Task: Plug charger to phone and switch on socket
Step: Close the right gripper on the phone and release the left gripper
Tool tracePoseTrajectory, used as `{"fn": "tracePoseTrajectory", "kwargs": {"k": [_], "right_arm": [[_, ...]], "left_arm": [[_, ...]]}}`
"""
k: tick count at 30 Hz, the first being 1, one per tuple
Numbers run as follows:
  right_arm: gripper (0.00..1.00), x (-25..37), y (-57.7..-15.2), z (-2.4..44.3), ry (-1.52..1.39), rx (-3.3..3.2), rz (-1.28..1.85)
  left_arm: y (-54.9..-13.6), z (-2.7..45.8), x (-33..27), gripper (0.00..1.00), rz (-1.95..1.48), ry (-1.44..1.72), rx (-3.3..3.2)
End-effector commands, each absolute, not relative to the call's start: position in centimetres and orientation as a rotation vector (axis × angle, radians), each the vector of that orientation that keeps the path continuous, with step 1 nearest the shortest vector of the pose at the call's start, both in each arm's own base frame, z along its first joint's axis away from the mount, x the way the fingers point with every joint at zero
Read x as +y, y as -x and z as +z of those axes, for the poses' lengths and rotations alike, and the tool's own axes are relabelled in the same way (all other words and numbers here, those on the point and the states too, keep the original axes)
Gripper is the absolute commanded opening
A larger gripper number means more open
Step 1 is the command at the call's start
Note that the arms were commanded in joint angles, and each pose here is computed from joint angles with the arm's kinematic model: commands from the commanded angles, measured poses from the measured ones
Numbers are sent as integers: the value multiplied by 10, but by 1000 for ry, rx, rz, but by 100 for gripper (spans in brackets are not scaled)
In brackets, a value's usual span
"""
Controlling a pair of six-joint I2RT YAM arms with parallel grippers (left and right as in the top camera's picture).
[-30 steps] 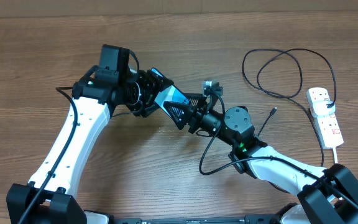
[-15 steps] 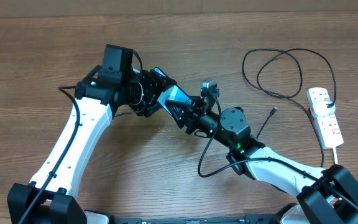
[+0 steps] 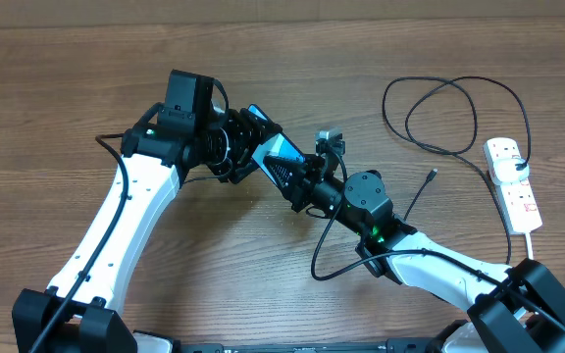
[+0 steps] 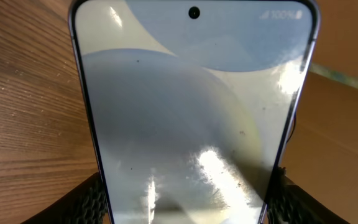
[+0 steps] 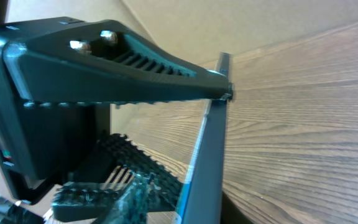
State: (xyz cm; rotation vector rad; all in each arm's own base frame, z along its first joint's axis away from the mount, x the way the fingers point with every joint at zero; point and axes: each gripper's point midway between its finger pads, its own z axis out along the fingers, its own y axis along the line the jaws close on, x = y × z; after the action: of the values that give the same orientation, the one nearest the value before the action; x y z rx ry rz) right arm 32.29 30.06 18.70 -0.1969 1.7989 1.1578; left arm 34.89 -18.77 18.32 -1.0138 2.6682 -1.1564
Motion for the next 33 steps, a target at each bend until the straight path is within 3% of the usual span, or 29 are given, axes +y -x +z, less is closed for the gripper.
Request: {"fn": "tracePoseTrajectory", "kwargs": {"k": [1, 13, 22, 27, 33], "right_arm": [[23, 311, -318, 203, 249, 1748, 1200], [5, 311, -317, 201, 250, 1759, 1200], [4, 311, -317, 199, 173, 1793, 1261], [4, 305, -320, 186, -103, 1919, 1433], [4, 292, -319, 181, -508, 2072, 1801]], "left_arm": [[-347, 186, -191, 44, -1163, 991, 2673], [-345, 183, -187, 46, -1126, 998, 2682], [-356, 184, -180, 79, -1098, 952, 2640], [-388, 204, -163, 100, -1101, 682, 2508], [-398, 223, -126, 99, -1020, 509, 2449]]}}
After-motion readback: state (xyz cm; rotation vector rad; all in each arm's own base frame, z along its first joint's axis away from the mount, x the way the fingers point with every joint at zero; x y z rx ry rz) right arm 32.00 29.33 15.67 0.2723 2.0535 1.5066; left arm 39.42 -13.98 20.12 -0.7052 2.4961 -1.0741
